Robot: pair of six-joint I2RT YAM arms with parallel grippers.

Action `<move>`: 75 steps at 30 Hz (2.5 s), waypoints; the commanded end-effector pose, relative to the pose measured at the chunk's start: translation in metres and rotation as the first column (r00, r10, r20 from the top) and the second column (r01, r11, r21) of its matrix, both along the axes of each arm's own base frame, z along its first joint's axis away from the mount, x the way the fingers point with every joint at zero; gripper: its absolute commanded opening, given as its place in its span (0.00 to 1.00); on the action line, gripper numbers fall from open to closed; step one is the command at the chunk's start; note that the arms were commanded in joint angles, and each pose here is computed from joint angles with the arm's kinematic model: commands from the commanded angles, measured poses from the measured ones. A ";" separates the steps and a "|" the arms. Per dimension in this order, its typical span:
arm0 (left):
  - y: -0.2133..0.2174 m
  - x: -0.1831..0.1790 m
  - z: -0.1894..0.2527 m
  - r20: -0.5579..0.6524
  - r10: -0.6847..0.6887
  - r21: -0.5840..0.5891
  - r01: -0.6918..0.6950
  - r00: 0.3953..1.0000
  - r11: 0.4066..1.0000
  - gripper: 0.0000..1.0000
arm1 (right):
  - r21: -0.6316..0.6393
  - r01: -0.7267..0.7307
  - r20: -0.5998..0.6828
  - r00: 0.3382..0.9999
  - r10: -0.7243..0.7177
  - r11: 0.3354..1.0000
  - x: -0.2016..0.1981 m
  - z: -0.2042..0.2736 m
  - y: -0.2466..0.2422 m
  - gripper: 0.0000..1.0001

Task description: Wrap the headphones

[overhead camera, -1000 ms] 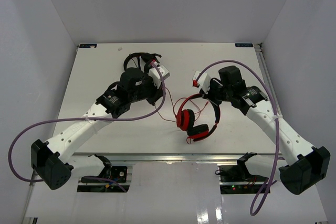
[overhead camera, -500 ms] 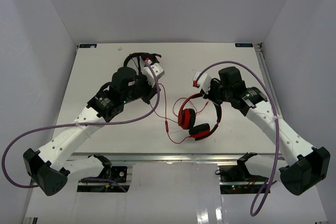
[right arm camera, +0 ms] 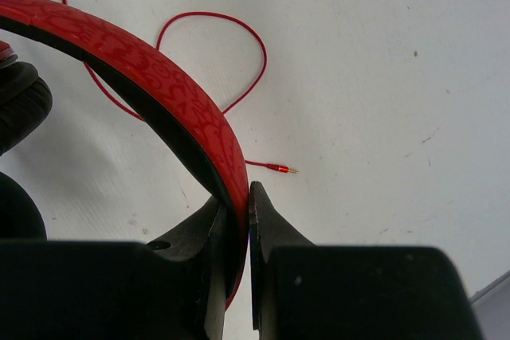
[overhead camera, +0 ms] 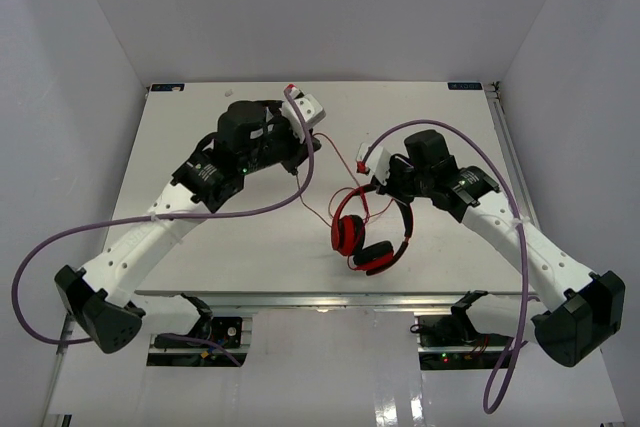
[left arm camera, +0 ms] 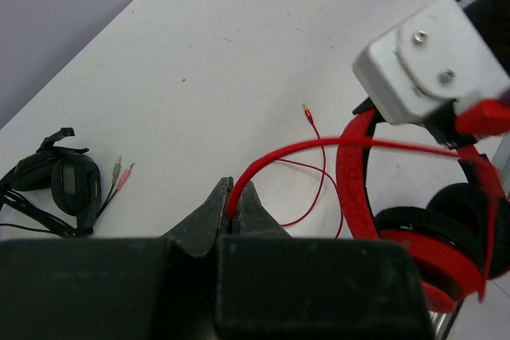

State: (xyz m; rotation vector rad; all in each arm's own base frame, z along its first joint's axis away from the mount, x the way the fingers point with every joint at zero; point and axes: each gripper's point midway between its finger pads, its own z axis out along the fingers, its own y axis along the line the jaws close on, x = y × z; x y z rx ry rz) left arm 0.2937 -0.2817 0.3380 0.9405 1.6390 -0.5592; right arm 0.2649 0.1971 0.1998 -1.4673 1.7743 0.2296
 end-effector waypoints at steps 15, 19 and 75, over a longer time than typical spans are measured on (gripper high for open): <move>0.039 0.020 -0.005 0.083 0.166 -0.014 -0.165 0.983 0.986 0.00 | 0.055 -0.003 0.080 0.997 -0.001 0.998 -0.004 0.022 -0.002 0.08; 0.053 0.023 -0.006 0.093 0.201 -0.041 -0.198 0.975 0.979 0.00 | 0.054 0.003 0.078 0.997 -0.007 0.999 -0.004 0.021 -0.004 0.08; 0.006 -0.008 -0.181 -0.347 -0.111 -0.370 -0.027 0.931 0.929 0.06 | 0.680 0.229 -0.342 0.939 0.026 0.696 0.036 0.186 0.002 0.08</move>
